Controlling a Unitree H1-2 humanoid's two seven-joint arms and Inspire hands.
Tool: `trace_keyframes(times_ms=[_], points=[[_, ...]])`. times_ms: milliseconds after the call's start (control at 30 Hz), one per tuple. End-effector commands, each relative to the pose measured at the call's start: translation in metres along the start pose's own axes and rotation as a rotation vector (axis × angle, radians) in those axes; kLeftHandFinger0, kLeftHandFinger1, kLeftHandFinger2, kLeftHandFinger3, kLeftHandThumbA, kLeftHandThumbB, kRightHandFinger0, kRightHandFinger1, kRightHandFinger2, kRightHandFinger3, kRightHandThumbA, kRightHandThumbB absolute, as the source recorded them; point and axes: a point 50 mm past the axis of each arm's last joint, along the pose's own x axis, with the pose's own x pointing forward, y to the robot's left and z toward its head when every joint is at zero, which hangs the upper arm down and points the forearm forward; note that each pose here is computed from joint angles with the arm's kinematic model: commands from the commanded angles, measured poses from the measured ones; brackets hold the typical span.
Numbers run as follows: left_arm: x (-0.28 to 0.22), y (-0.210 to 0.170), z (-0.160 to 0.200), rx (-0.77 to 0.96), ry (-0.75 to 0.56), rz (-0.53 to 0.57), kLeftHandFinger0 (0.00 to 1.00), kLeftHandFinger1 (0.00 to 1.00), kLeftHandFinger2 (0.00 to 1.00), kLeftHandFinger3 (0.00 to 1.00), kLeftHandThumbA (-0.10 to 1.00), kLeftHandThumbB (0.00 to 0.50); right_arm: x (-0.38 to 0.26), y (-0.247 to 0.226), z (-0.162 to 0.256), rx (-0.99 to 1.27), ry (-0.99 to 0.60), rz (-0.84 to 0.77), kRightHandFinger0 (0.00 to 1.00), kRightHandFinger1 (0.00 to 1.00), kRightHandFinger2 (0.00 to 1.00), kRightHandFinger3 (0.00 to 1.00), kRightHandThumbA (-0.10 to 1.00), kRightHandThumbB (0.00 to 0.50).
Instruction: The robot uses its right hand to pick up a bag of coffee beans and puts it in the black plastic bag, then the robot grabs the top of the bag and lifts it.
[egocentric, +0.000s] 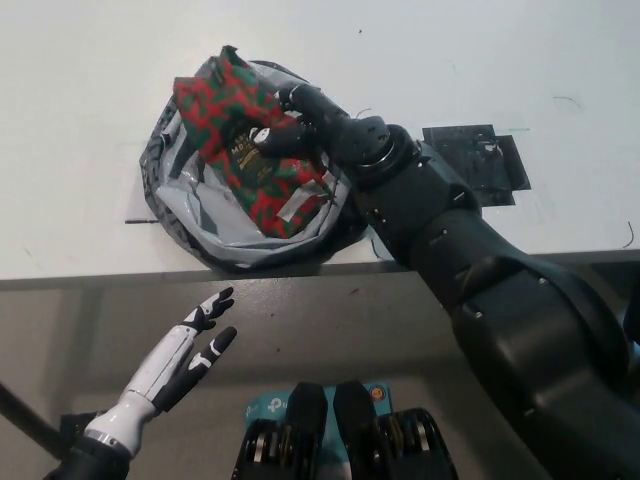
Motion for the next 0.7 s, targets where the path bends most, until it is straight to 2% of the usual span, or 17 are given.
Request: trace_keyframes(times_ms=[0, 33, 100, 133, 267, 467, 533, 567, 600, 667], points=[[0.006, 0.015, 0.007, 0.035, -0.028, -0.001, 1.0, 1.0, 1.0, 1.0, 1.0, 0.147, -0.003, -0.026, 0.063, -0.134, -0.121, -0.033, 0.95, 1.0, 1.0, 1.0, 0.44, 0.305], [0.006, 0.015, 0.007, 0.035, -0.027, 0.0, 1.0, 1.0, 1.0, 1.0, 1.0, 0.149, -0.003, -0.026, 0.065, -0.185, -0.097, 0.017, 1.0, 1.0, 1.0, 1.0, 0.54, 0.383], [0.006, 0.015, 0.008, 0.039, -0.029, -0.001, 1.0, 1.0, 1.0, 1.0, 1.0, 0.146, -0.003, -0.027, 0.065, -0.238, -0.076, 0.061, 1.0, 1.0, 1.0, 1.0, 0.58, 0.427], [0.008, 0.015, 0.008, 0.037, -0.031, -0.002, 1.0, 1.0, 1.0, 1.0, 1.0, 0.131, -0.003, -0.029, 0.067, -0.323, -0.057, 0.081, 1.0, 1.0, 1.0, 1.0, 0.73, 0.493], [0.012, 0.016, 0.009, 0.043, -0.04, -0.003, 1.0, 1.0, 1.0, 1.0, 1.0, 0.13, -0.004, -0.032, 0.069, -0.383, -0.029, 0.122, 1.0, 1.0, 1.0, 1.0, 0.73, 0.5], [0.015, 0.018, 0.013, 0.051, -0.051, -0.01, 1.0, 1.0, 1.0, 1.0, 1.0, 0.134, -0.005, -0.038, 0.065, -0.392, -0.012, 0.157, 1.0, 1.0, 1.0, 1.0, 0.81, 0.5], [0.016, 0.019, 0.013, 0.054, -0.054, -0.011, 1.0, 1.0, 1.0, 1.0, 1.0, 0.146, -0.005, -0.043, 0.065, -0.387, -0.042, 0.101, 1.0, 1.0, 1.0, 1.0, 0.91, 0.5], [0.017, 0.02, 0.013, 0.051, -0.055, -0.011, 1.0, 1.0, 1.0, 1.0, 1.0, 0.144, -0.005, -0.045, 0.067, -0.391, -0.06, 0.071, 1.0, 1.0, 1.0, 1.0, 0.95, 0.484], [0.018, 0.021, 0.013, 0.049, -0.055, -0.012, 1.0, 1.0, 1.0, 1.0, 1.0, 0.148, -0.006, -0.048, 0.069, -0.403, -0.083, 0.025, 1.0, 1.0, 1.0, 1.0, 0.98, 0.495], [0.017, 0.022, 0.014, 0.049, -0.048, -0.015, 1.0, 1.0, 1.0, 1.0, 1.0, 0.146, -0.007, -0.053, 0.077, -0.44, -0.123, -0.07, 1.0, 1.0, 1.0, 1.0, 1.0, 0.479]])
